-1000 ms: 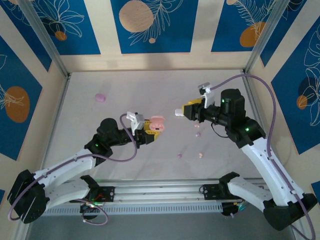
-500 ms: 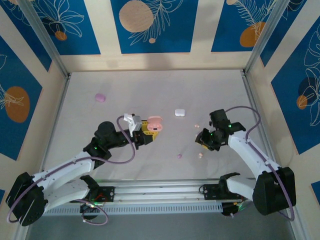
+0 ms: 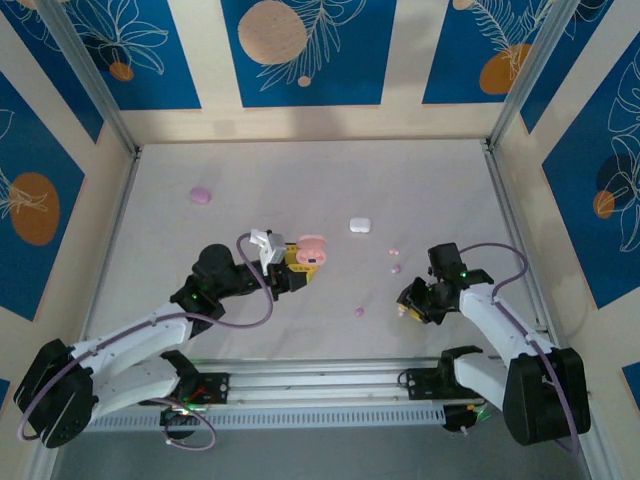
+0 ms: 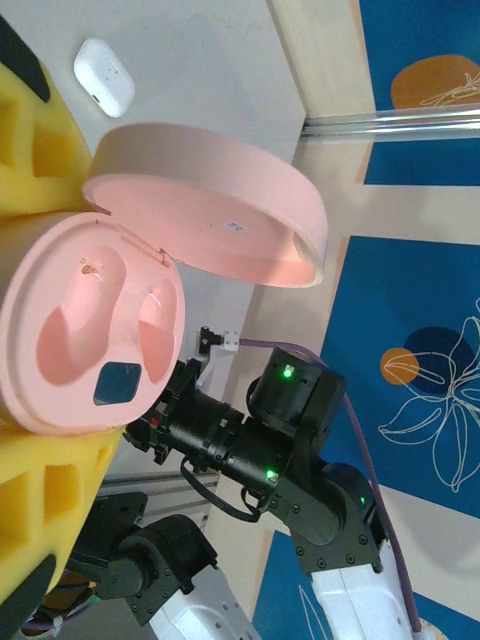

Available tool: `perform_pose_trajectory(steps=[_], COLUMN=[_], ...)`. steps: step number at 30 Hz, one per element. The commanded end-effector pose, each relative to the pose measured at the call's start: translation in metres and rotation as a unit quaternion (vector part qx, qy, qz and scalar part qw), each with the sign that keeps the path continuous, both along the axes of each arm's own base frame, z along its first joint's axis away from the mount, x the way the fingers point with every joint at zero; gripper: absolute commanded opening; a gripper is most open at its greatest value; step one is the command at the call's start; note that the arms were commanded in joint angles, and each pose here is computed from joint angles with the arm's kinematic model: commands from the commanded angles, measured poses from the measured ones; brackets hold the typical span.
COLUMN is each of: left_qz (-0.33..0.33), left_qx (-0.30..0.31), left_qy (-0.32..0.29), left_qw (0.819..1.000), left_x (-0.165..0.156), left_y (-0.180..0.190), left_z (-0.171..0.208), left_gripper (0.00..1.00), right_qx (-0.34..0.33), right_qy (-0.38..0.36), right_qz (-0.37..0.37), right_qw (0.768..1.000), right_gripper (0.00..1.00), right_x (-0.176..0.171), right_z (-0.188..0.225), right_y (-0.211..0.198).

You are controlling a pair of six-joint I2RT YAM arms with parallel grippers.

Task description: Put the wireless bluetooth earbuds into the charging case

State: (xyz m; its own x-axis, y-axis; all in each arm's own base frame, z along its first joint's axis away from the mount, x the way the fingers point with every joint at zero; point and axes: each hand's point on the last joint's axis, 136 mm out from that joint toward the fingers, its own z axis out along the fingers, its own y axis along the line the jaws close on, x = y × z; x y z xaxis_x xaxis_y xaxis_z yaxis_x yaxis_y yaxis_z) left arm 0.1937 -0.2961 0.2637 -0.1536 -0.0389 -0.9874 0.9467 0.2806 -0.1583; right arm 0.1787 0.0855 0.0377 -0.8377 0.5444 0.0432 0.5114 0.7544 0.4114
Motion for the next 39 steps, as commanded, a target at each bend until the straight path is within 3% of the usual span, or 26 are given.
perform_pose_trajectory(steps=[1, 14, 39], left_qz=[-0.017, -0.017, -0.021], left_qx=[-0.02, -0.017, -0.018], left_qy=[-0.013, -0.008, 0.0], left_qw=[1.0, 1.0, 1.0], left_x=[-0.007, -0.006, -0.006], left_y=[-0.004, -0.005, -0.009], left_z=[0.013, 0.012, 0.009], left_gripper=[0.27, 0.27, 0.27], right_qx=[0.036, -0.005, 0.078], right_qy=[-0.009, 0.015, 0.022], right_qz=[0.024, 0.021, 0.103], right_qw=[0.999, 1.0, 0.991], right_gripper=[0.34, 0.36, 0.33], right_x=[0.005, 0.007, 0.002], right_z=[0.0, -0.013, -0.008], right_y=[0.012, 0.0, 0.052])
